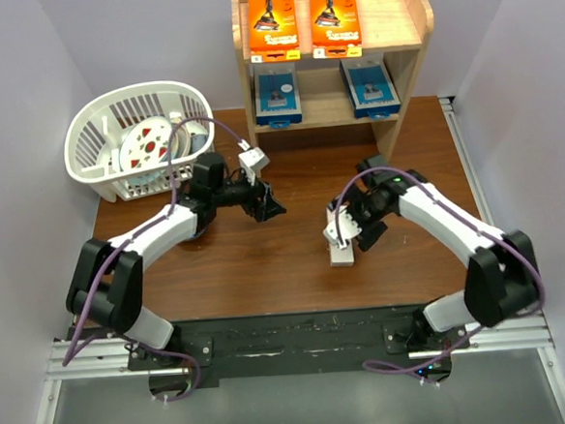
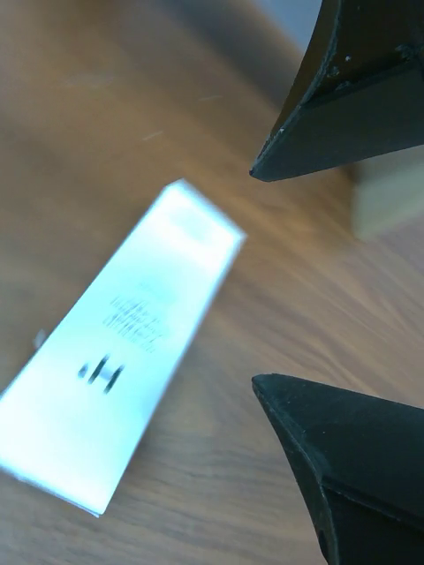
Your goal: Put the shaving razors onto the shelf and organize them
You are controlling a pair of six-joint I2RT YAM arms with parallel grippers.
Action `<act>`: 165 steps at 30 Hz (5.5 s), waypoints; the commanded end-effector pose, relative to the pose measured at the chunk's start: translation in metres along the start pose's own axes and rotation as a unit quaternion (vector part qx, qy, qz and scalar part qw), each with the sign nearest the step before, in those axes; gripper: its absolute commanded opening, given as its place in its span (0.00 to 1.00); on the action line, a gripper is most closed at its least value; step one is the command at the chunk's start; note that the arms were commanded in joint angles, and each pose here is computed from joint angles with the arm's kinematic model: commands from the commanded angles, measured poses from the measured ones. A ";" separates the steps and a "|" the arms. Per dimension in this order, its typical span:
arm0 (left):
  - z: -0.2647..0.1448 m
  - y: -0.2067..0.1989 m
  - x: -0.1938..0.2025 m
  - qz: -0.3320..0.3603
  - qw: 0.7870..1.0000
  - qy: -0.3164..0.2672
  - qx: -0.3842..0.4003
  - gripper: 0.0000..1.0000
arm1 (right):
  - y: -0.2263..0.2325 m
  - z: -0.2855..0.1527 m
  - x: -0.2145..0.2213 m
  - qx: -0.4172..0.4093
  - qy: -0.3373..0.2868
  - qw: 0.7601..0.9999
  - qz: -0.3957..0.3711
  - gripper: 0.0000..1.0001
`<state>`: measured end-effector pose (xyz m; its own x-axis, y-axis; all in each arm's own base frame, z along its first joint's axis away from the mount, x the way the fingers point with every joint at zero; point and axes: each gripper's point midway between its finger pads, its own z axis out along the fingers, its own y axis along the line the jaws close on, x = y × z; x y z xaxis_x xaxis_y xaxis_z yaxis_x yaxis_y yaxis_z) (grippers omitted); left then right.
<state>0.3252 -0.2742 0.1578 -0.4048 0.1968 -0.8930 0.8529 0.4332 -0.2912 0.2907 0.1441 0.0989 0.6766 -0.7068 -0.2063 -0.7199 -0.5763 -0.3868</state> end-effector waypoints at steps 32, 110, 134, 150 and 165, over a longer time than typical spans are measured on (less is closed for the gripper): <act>0.112 -0.045 0.074 -0.131 0.985 0.055 0.097 0.00 | -0.066 0.052 0.011 0.042 -0.050 0.753 0.655 0.60; -0.020 0.032 0.017 -0.092 0.995 -0.049 -0.005 0.65 | -0.269 -0.424 0.095 0.702 -0.133 0.458 0.529 0.52; -0.018 0.035 0.023 -0.095 0.994 -0.046 -0.007 0.65 | -0.303 -0.367 0.144 0.660 -0.169 0.450 0.578 0.60; -0.015 0.036 0.022 -0.099 0.994 -0.048 -0.004 0.65 | -0.291 -0.400 0.132 0.683 -0.181 0.415 0.574 0.75; -0.016 0.035 0.026 -0.101 0.994 -0.048 -0.006 0.65 | -0.276 -0.354 0.158 0.649 -0.151 0.390 0.636 0.62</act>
<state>0.3371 -0.2391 0.1235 -0.5580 0.0367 -0.8290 0.7367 0.4817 -0.4746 0.5569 0.0594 0.4713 -0.0083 0.0520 -0.9986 -0.0007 0.9986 0.0520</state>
